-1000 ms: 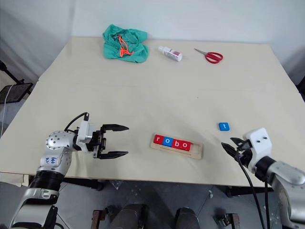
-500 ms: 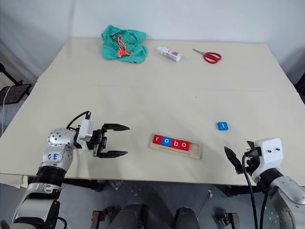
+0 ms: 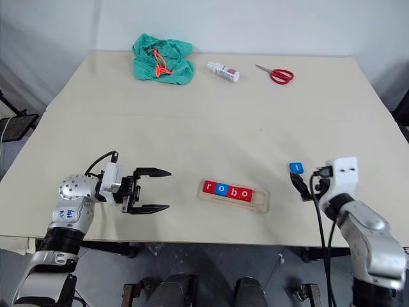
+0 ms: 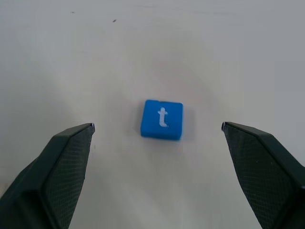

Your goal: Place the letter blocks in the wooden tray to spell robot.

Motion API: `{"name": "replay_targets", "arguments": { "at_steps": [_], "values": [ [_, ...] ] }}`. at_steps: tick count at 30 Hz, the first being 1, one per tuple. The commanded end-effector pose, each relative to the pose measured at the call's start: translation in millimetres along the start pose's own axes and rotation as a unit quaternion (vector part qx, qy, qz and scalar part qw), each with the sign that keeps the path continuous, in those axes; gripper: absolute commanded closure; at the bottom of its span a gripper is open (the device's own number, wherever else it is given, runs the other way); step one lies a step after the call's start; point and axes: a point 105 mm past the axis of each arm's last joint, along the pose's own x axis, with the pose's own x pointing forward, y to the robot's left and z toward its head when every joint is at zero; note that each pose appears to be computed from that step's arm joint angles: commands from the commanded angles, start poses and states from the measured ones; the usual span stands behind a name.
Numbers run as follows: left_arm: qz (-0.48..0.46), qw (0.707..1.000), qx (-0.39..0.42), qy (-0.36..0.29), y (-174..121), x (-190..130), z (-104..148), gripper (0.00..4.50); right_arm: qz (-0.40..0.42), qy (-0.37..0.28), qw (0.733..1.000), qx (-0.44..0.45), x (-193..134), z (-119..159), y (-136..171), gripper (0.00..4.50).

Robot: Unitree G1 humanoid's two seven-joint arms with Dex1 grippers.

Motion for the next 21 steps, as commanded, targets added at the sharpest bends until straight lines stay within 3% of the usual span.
{"name": "replay_targets", "arguments": {
  "at_steps": [1,11,14,21],
  "values": [
    [0.013,1.000,0.019,-0.001,-0.1,-4.3,9.1,0.00,-0.015,-0.010,1.000,-0.017,11.8,5.3,-9.9,0.02],
    [0.039,0.999,0.019,0.005,-9.1,-8.6,11.2,0.00,-0.002,0.019,0.999,-0.028,41.4,-12.3,-9.0,0.02],
    [0.044,0.999,0.019,0.007,-10.1,-9.1,11.5,0.00,0.003,0.021,1.000,-0.023,40.5,-17.5,-3.9,0.63],
    [0.045,0.999,0.021,0.007,-8.8,-7.7,12.0,0.00,-0.001,0.011,1.000,-0.023,31.3,-15.3,1.1,3.03]
  ]
}}
